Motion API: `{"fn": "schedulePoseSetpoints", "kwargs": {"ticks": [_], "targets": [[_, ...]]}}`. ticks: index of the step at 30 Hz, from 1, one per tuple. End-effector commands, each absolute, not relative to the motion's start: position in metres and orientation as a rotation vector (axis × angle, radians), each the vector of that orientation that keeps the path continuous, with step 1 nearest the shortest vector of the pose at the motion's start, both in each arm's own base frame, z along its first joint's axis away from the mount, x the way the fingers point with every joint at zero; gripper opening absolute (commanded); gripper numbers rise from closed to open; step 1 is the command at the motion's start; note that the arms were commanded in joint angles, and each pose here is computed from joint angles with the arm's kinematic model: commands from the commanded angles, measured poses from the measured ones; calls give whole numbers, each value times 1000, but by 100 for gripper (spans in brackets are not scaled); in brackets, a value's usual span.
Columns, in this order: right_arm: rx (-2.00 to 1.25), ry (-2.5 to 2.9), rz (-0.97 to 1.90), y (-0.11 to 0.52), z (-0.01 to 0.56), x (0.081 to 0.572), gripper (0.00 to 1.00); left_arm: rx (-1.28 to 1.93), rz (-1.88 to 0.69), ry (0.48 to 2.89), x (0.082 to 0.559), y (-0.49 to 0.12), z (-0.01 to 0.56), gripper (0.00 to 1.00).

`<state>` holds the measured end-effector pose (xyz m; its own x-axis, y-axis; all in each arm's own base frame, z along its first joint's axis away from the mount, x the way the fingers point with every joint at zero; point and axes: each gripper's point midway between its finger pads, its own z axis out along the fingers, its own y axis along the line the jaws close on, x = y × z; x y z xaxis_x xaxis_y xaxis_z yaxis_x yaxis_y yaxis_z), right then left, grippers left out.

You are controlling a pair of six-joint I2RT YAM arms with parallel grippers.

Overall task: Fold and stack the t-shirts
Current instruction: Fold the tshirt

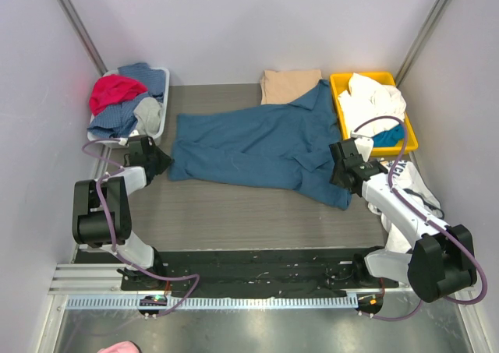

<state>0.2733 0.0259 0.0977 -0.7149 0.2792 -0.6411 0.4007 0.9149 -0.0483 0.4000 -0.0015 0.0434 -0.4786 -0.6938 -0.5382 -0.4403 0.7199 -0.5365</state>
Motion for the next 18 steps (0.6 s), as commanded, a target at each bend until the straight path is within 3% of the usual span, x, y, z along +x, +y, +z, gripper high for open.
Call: {"fn": "schedulePoseSetpoints", "kwargs": {"ticks": [1,2,7,18], "targets": [[511,2376,-300,16,101,275,50,-826,-459,2076,417,0,70,4],[520,2375,-310,15,101,274,51,-829,-457,2078,416,0,69,0],[557,2385,-330,7,98,272,56,-857,-411,2084,412,6,69,0],[607,2450,-187,15,77,275,55,-982,-224,2051,392,47,75,0]]}}
